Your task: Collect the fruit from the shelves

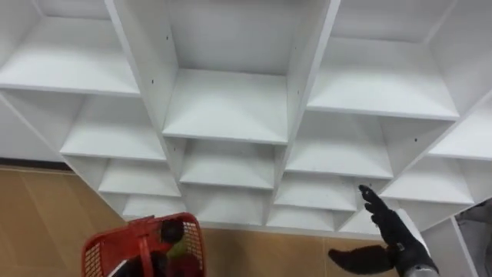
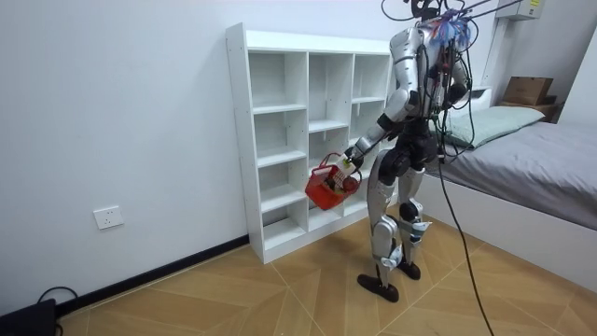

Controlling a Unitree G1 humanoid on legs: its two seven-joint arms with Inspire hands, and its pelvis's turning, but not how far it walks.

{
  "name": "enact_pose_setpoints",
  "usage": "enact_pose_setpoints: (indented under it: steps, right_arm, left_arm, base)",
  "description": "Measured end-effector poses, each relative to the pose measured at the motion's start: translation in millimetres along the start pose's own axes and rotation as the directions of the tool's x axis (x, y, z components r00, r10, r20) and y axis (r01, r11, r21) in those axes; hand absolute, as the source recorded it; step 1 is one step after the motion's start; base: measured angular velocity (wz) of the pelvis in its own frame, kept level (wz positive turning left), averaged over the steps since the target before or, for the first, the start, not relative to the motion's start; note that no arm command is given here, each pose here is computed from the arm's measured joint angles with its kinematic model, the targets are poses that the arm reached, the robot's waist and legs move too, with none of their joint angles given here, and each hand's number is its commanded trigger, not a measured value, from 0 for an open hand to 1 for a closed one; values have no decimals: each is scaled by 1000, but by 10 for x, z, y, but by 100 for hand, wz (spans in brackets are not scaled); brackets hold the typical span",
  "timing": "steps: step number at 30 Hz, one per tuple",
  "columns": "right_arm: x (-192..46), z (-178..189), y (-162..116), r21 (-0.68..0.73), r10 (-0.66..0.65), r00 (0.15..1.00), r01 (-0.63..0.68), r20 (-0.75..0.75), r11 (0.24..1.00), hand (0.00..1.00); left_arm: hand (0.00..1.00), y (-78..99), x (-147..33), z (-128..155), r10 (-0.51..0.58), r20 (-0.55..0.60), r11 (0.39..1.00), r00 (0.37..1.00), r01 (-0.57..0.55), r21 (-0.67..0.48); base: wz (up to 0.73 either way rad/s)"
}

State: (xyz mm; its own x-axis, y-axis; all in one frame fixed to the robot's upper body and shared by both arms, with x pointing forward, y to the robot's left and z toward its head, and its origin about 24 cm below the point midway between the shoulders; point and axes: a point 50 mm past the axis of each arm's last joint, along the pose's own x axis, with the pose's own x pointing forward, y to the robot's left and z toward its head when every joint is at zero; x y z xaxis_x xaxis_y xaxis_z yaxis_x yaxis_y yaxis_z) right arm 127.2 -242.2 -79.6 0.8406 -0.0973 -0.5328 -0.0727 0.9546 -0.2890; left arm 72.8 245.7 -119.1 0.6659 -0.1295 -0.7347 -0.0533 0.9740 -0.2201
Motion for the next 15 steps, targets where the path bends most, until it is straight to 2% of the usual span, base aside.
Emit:
enact_pose_setpoints:
  steps: [6, 8, 11, 15]
  right_arm:
    - [-159, -589, 88, 158, -32, 966, 75, -257, 985, 0]
    - [-290, -867, 69, 225, -56, 918, 155, -393, 962, 0]
    - [-414, -1076, 83, 264, -60, 864, 218, -500, 940, 0]
    - [-611, -1319, 259, 378, -30, 765, 351, -643, 857, 0]
  left_arm:
    - [100, 33, -22, -272, 109, -82, 989, 991, -117, -88]
    - [100, 35, 6, -337, 149, -117, 981, 982, -162, -109]
    - [100, 37, 7, -414, 184, -140, 969, 973, -204, -142]
    - [100, 91, -19, -530, 250, -200, 942, 947, -286, -176]
  base:
    - [9]
    - [26]
    - [11]
    - [15]
